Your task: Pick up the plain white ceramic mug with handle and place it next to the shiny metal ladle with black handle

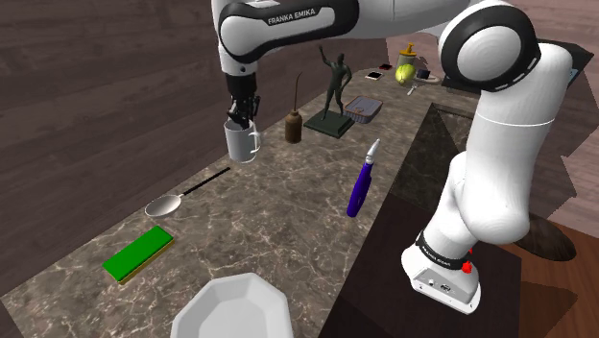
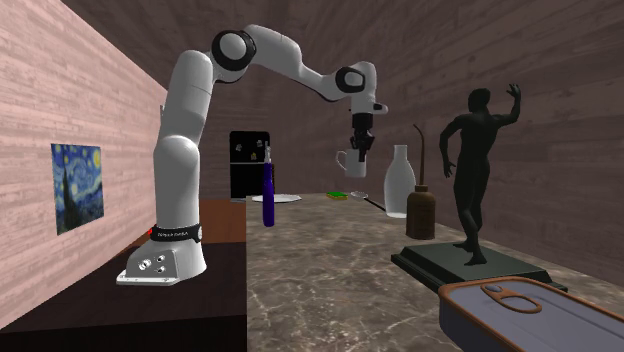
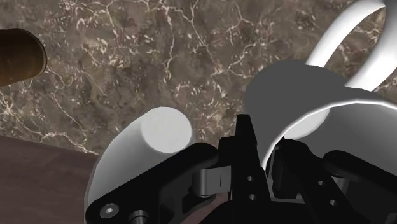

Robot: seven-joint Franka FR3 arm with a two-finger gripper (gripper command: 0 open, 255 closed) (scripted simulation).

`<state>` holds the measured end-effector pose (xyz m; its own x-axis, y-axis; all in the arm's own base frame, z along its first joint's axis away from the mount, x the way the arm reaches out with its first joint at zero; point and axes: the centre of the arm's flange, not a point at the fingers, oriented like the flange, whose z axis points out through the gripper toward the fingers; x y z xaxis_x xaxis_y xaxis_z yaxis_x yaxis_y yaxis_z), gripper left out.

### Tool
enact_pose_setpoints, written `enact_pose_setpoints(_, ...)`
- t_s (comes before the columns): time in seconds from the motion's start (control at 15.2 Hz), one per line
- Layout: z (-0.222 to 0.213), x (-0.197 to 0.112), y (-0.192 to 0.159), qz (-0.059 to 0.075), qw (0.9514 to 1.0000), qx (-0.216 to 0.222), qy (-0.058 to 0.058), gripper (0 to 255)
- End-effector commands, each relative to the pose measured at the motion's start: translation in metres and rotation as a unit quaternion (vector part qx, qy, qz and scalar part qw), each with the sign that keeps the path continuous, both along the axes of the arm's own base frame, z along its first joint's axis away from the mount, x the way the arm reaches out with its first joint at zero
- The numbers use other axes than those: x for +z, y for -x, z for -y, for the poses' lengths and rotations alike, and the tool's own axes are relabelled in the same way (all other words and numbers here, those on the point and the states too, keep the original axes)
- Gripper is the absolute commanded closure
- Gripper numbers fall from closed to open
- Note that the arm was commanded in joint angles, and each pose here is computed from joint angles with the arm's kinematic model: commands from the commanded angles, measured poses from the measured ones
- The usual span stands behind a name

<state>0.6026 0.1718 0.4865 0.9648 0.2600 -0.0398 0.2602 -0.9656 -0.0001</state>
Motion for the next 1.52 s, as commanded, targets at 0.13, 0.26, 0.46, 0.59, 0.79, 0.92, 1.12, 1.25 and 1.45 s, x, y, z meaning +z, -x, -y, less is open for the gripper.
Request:
enact_pose_setpoints(0.13,0.0,-0.022,0.001,0.0,1.0,0.0,0.0,255)
enact_pose_setpoints(0.26,0.0,-0.033,0.001,0.0,1.0,0.0,0.0,255)
enact_pose_setpoints(0.46,0.0,-0.049,0.001,0.0,1.0,0.0,0.0,255)
enact_pose_setpoints(0.59,0.0,-0.059,0.001,0.0,1.0,0.0,0.0,255)
enact_pose_setpoints(0.79,0.0,-0.075,0.001,0.0,1.0,0.0,0.0,255)
enact_pose_setpoints(0.92,0.0,-0.086,0.001,0.0,1.0,0.0,0.0,255)
enact_pose_setpoints(1.12,0.0,-0.102,0.001,0.0,1.0,0.0,0.0,255)
enact_pose_setpoints(1.25,0.0,-0.112,0.001,0.0,1.0,0.0,0.0,255)
enact_pose_setpoints(1.45,0.0,-0.124,0.001,0.0,1.0,0.0,0.0,255)
